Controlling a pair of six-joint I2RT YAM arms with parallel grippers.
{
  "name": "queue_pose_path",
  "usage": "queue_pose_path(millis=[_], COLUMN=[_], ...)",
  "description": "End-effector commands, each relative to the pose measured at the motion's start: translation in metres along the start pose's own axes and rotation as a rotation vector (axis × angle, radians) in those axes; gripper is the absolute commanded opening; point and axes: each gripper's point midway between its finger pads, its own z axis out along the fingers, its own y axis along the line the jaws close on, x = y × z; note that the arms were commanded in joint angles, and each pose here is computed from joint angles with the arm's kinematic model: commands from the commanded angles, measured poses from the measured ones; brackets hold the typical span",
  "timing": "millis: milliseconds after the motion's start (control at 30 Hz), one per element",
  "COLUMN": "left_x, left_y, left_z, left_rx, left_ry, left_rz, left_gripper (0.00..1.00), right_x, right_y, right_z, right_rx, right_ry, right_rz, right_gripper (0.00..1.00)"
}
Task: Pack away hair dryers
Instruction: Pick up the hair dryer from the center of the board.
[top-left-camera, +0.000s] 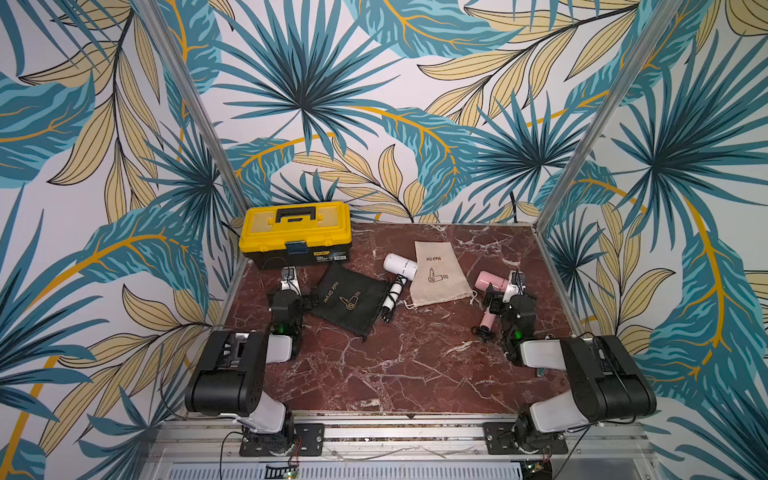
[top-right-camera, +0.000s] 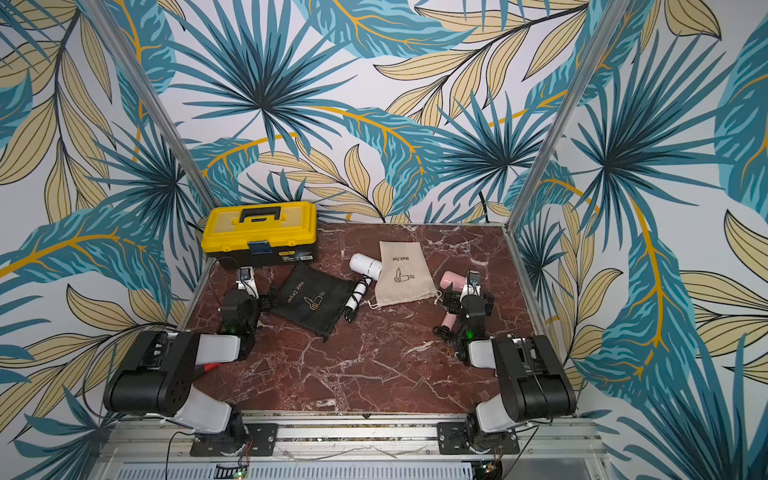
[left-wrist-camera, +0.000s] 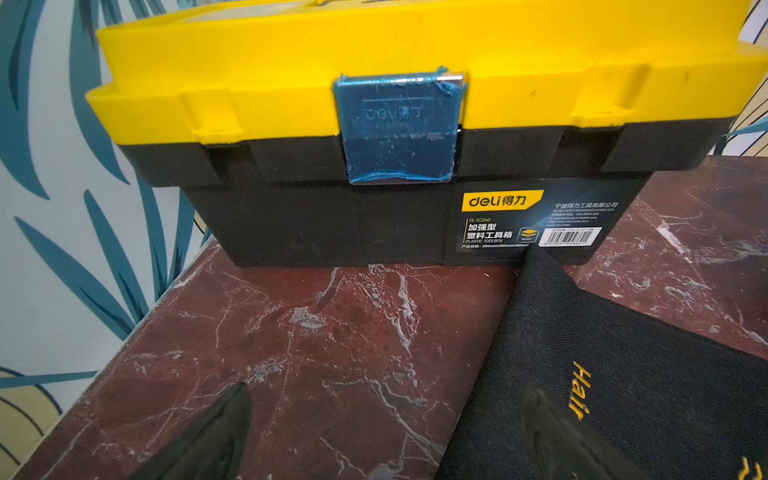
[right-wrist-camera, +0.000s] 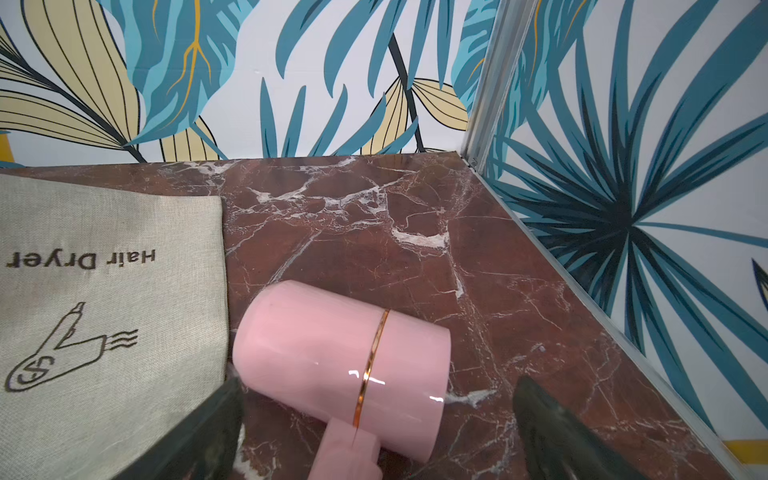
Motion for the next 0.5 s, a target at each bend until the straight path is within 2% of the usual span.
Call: queue_pose_path(millis=[0,467], left_x=[-0.0062,-0.0056], left_y=[0.0009,0.0014], left_z=[-0.0008,-0.0006], left_rx=[0.012,0.015], left_ry=[-0.018,-0.015], left_rz=[-0.016,-0.019], left_gripper=[1.0,1.0], right_x=[0.0009,0.0027], right_y=[-0.0012,-0.0008], right_z=[0.0008,0.0053], right_rx=[0.003,-0.026], right_ry=[0.002,0.028], right_rz=[0.011,0.026], right_gripper=[0.99,0.99])
